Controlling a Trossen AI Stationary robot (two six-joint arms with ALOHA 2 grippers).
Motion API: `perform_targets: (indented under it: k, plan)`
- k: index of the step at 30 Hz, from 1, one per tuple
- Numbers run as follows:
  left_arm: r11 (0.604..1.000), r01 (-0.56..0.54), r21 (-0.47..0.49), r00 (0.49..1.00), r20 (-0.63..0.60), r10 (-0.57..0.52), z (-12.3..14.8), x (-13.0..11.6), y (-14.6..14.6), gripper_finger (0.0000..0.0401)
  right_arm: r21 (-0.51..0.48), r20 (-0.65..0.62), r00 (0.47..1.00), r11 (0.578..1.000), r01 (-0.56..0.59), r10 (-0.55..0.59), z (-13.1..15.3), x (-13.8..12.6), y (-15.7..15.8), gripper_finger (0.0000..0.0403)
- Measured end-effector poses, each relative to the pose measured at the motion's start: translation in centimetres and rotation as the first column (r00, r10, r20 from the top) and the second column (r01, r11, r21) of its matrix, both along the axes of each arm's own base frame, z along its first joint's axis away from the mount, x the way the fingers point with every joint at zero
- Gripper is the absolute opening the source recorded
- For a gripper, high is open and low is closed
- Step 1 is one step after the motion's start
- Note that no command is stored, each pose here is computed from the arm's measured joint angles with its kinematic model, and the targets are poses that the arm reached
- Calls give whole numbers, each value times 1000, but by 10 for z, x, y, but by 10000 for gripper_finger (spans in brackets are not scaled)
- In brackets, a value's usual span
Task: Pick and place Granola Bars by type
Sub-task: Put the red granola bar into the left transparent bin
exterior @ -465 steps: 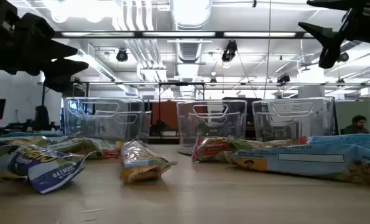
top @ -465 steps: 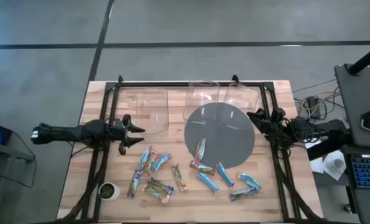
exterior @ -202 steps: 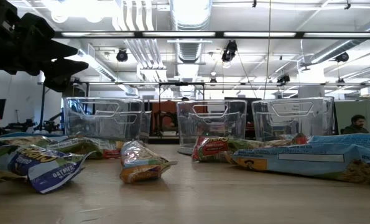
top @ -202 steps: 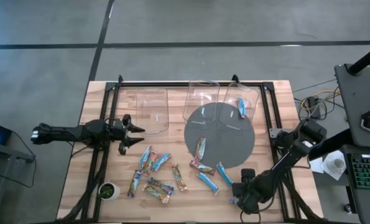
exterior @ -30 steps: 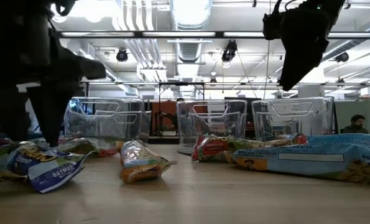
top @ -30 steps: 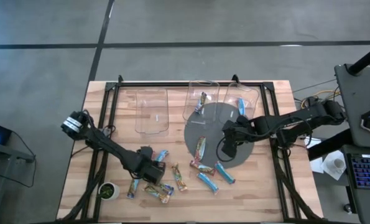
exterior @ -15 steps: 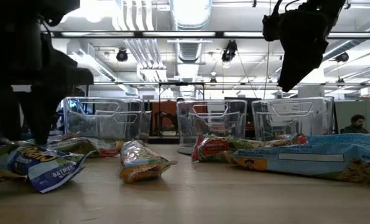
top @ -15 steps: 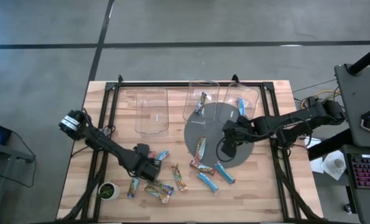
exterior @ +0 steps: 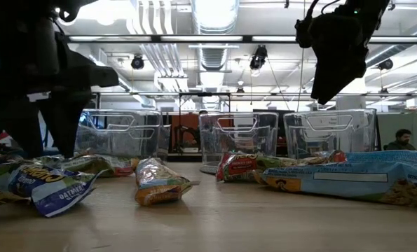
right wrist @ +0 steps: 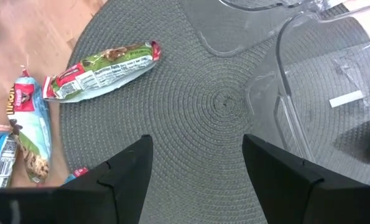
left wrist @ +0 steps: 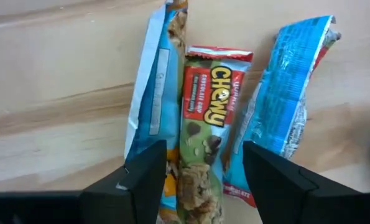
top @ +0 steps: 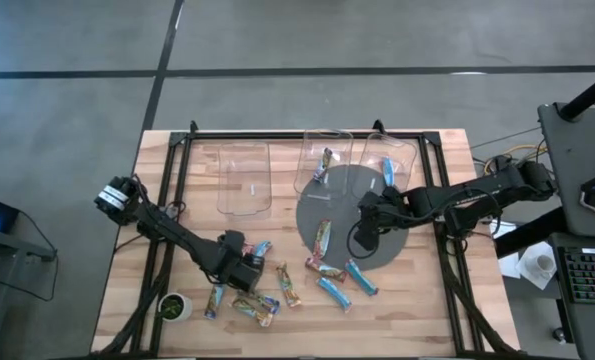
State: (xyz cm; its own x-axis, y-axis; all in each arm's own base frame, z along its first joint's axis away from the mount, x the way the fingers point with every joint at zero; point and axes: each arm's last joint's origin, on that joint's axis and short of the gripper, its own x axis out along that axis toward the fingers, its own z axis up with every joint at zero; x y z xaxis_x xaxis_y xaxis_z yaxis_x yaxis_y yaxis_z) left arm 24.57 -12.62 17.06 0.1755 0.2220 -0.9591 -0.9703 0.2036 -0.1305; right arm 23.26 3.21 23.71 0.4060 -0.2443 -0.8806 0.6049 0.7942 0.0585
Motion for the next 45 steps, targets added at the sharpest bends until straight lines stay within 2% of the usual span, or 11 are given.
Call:
perform_targets:
  k: [4,9,15,19,26,30,34,40,43,45]
  plan:
    - [1000,20,16,1000,24,-20,0,2,0,193,1,0,1000,1000,2,-2,0,0,0,236]
    - [999,22,36,1000,-6,-22,-9,-1,6,193,2,1,1000,1000,7,-7,0,0,0,237]
    - [999,34,-13,999,1,-34,-18,-3,6,189,2,-1,1000,1000,7,-7,0,0,0,235]
    - [999,36,-25,999,-6,-36,-18,-4,6,163,5,0,1000,1000,13,-13,-1,0,0,237]
    - [999,35,-36,999,-27,-36,-16,-4,6,85,3,-16,1000,1000,17,-17,-2,-2,0,234]
    - [999,37,-31,998,-59,-39,-7,-3,4,45,5,-19,1000,1000,23,-23,-3,-2,0,233]
    - [999,42,6,999,-19,-42,14,2,2,20,5,-20,1000,1000,23,-23,-3,-3,0,232]
    - [996,35,85,995,91,-43,55,7,3,12,4,-22,1000,1000,21,-21,-3,-3,0,230]
    - [992,50,120,997,58,-58,66,2,7,11,3,-22,1000,1000,19,-19,-3,-3,0,230]
    - [993,63,104,998,16,-65,64,-2,9,11,2,-22,1000,1000,16,-16,-3,-3,0,230]
